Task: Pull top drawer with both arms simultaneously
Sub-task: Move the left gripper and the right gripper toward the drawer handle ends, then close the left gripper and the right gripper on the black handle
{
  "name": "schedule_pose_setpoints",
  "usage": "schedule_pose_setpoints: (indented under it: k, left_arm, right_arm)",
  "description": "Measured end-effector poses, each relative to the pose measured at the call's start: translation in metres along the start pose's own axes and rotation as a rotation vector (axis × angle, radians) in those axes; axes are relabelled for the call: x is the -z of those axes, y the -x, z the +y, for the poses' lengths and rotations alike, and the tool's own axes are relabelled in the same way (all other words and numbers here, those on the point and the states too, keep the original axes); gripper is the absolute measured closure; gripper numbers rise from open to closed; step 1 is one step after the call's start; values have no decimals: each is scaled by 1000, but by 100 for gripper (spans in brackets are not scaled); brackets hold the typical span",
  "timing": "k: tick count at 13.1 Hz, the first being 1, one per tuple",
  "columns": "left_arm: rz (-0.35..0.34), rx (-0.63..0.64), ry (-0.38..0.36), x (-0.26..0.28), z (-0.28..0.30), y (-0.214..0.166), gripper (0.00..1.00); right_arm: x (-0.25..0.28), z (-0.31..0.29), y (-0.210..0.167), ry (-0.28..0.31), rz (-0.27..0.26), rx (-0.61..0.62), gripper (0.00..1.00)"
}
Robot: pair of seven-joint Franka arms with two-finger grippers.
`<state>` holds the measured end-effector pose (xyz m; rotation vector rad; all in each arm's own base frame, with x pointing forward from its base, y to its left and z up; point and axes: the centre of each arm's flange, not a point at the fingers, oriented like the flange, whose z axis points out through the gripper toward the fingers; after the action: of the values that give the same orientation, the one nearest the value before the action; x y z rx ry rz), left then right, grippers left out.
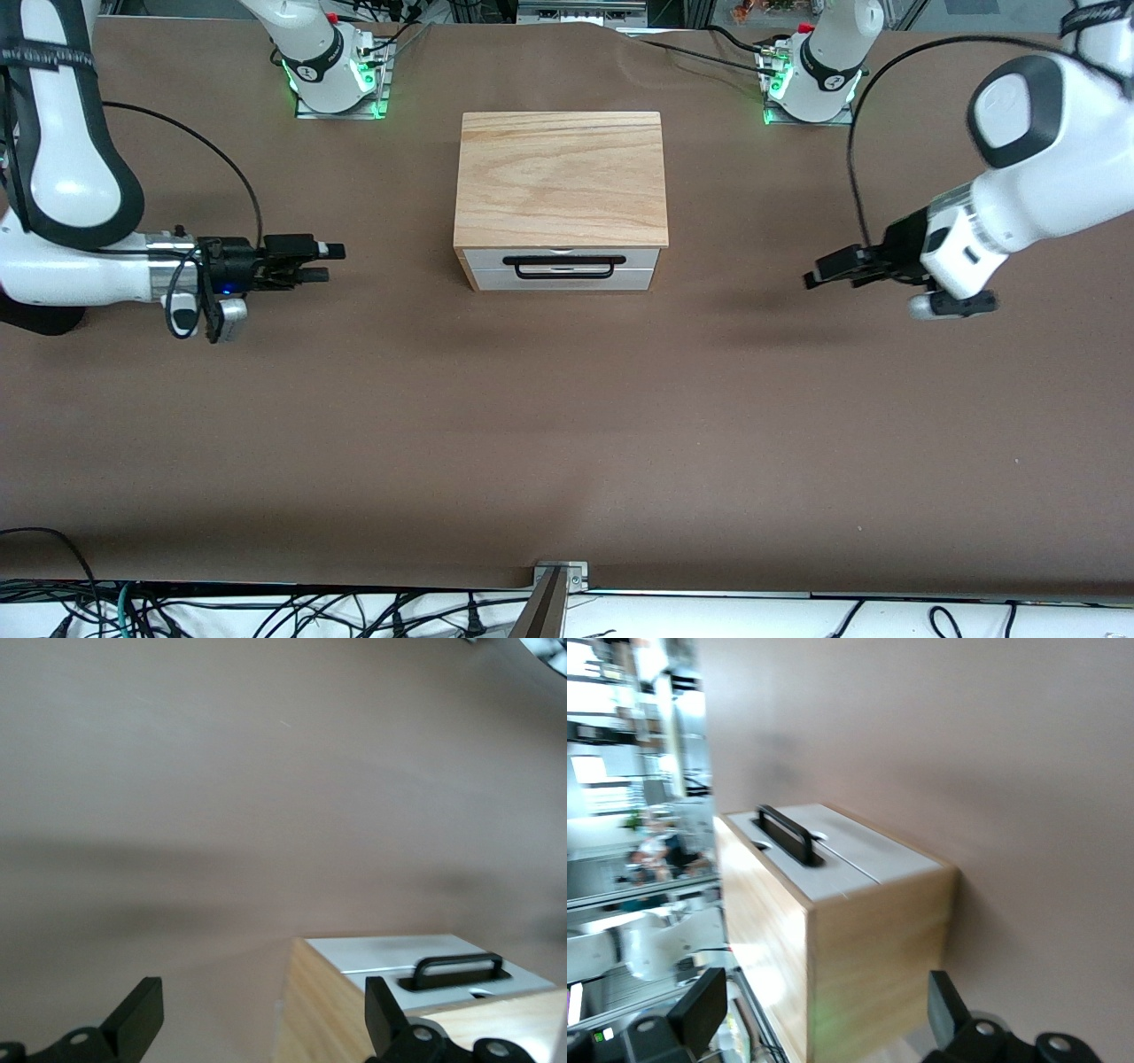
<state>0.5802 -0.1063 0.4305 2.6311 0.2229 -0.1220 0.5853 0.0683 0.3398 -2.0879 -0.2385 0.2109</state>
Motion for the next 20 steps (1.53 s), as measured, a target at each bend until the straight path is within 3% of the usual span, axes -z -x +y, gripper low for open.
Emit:
schedule_pose_setpoints:
  k: [3,6,11,13,15,20]
  left_arm:
    - [-79,-31,148,-80,7,-12,0]
    - [-100,-63,377,-129,7,-17,0]
    - [-62,-120,673,-214,13,-10,0]
    - [-44,-166,727,-246,14,-4,0]
    - [-32,-220,780,-262,10,0,0]
    - [-11,-304,916,-292,15,19,0]
  right_arm:
    - [-43,39,-12,-170,68,96,1]
    - [-99,65,-25,-286,151,158,1]
    - [-183,50,-41,-331,262,167,5]
    - [-209,36,-43,-339,290,174,9]
    - [-228,35,-42,-346,299,203,22]
    - [-276,42,-27,-402,367,223,23]
